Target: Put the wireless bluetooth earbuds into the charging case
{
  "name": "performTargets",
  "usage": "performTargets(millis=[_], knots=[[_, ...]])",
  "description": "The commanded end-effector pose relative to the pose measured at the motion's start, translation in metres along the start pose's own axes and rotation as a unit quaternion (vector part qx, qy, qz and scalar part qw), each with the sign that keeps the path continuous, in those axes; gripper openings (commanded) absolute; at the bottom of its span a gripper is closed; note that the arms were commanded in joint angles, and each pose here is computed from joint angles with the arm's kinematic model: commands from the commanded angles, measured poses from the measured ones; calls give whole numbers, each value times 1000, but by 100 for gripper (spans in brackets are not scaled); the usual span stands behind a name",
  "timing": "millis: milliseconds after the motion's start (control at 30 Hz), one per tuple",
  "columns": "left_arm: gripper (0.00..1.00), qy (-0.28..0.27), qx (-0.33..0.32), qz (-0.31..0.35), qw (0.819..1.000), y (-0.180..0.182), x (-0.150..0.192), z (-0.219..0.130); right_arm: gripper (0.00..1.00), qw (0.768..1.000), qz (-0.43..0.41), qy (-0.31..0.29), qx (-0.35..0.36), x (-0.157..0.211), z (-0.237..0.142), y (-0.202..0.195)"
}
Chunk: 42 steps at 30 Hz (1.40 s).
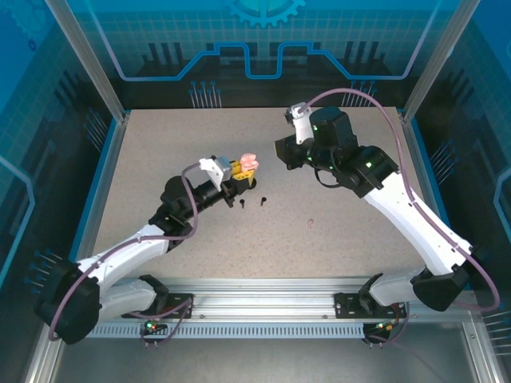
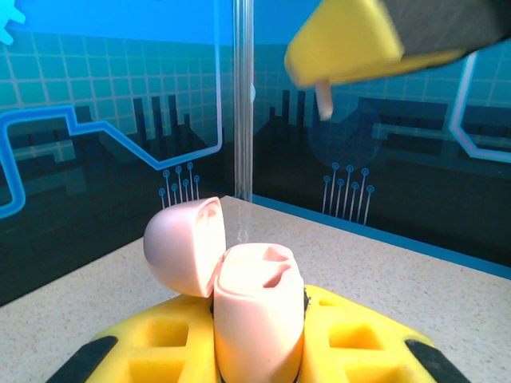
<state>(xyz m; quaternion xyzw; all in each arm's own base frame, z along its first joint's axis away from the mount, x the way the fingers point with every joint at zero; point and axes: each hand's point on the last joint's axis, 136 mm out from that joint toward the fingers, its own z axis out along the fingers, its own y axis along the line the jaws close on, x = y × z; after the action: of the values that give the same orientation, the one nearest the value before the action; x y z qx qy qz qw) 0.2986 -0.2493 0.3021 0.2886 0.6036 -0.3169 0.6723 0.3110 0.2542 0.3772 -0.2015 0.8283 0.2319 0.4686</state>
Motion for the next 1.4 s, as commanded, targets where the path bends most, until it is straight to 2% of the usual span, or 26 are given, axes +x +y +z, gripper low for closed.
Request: performTargets(millis=[0, 233, 433, 967, 1367], knots=[[0, -68, -38, 62, 995, 7, -35, 11, 17, 997, -25, -70, -28, -25, -17, 20], [0, -116, -85, 106, 984, 15, -56, 34, 18, 991, -52, -120, -40, -32, -29, 30], [0, -132, -77, 126, 980, 6, -63, 47, 18, 989, -57, -131, -39, -33, -25, 32], [0, -125, -63, 122, 983, -4, -62, 47, 17, 991, -54, -111, -40, -26, 0, 34], [0, -126, -66, 123, 982, -3, -64, 45, 17, 994, -45, -95, -42, -13, 3, 31]])
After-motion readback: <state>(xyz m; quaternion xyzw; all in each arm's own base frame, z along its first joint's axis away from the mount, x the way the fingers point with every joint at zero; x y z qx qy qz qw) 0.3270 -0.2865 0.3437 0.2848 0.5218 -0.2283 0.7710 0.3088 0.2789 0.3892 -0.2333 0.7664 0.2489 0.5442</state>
